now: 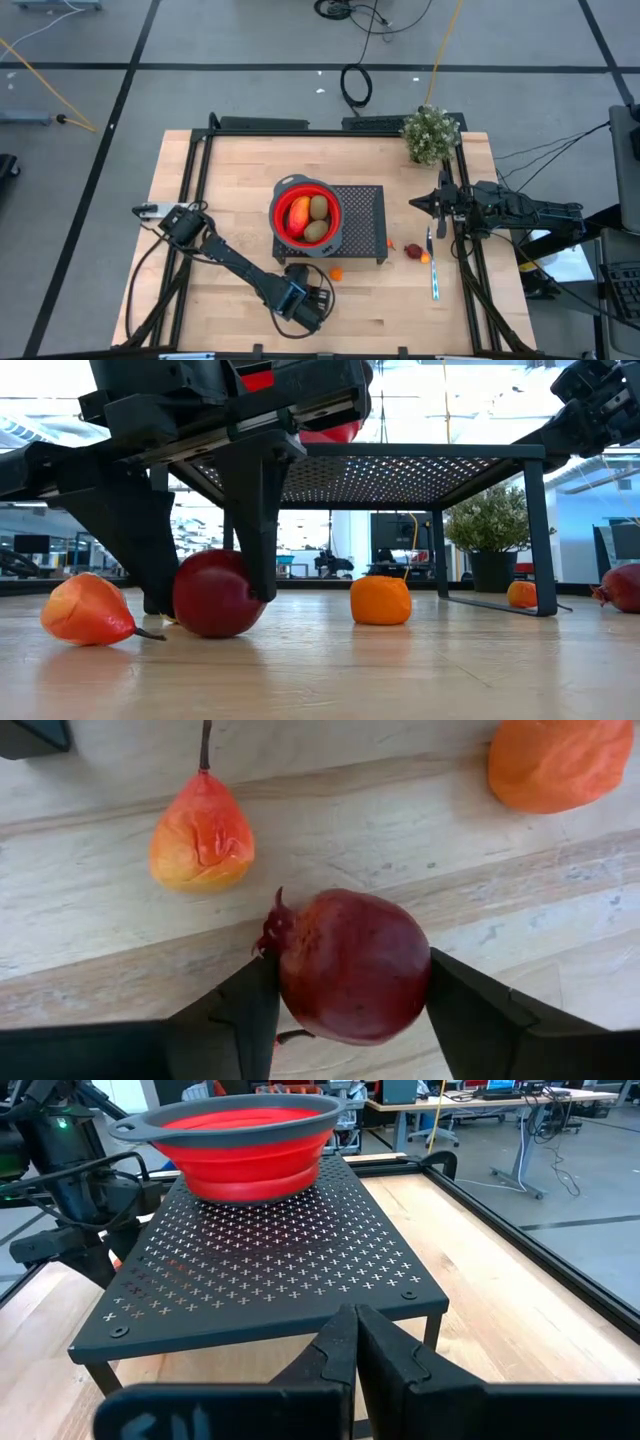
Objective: Pick & Place Fruit
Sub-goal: Put the pomegranate into the red colander on the shelf
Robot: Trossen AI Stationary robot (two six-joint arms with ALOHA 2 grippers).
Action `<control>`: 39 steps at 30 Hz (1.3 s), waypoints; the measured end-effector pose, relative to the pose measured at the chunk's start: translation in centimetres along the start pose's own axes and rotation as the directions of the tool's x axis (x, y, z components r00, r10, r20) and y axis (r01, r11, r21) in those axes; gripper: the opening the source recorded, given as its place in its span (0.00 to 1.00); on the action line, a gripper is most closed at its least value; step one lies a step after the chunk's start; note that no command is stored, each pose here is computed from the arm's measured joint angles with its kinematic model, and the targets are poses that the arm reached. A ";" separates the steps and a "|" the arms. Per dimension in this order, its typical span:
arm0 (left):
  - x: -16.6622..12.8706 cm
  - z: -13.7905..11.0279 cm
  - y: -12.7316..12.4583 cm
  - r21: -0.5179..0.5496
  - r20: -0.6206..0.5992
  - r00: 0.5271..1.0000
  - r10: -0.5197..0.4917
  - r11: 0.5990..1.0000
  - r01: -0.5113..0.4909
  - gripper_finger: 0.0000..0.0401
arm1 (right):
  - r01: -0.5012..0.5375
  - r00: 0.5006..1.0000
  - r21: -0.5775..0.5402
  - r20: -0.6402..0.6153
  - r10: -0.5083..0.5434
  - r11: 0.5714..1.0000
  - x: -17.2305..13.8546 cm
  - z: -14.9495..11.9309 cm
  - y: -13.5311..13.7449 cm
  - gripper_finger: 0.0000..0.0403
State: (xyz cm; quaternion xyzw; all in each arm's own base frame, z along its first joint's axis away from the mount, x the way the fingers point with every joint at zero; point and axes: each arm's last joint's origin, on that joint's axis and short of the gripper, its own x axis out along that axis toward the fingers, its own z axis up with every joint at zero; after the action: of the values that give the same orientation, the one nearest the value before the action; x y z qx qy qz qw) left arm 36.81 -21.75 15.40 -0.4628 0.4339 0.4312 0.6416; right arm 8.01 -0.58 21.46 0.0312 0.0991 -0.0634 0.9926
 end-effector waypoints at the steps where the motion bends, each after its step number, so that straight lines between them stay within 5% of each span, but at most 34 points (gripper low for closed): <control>1: 0.0 0.0 0.0 0.000 0.000 1.000 0.000 1.000 0.000 0.52 | -0.001 1.000 0.000 0.000 0.001 1.000 0.0 0.0 0.0 0.00; 18: -0.4 0.0 0.0 -0.004 -0.058 0.998 0.006 1.000 -0.006 0.52 | 0.000 1.000 0.000 0.000 0.000 1.000 0.0 0.0 0.0 0.00; 28: -3.8 0.2 -1.1 0.076 -0.111 0.978 -0.174 0.980 0.183 0.52 | 0.000 1.000 0.000 0.000 0.000 1.000 0.0 0.0 0.0 0.00; 34: -7.4 0.8 -2.3 0.182 -0.082 0.917 -0.391 0.898 0.400 0.52 | 0.000 1.000 0.000 0.000 0.000 1.000 0.0 0.0 0.0 0.00; 39: -10.3 1.0 -3.6 0.321 -0.050 0.802 -0.595 0.751 0.577 0.52 | 0.000 1.000 0.000 0.001 0.000 1.000 0.0 0.0 0.0 0.00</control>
State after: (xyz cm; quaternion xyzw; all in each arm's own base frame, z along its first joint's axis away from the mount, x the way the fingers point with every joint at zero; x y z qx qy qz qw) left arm 37.78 -23.11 26.24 -0.4529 0.3132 0.1445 0.8222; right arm 8.00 -0.57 21.47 0.0312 0.0988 -0.0632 0.9926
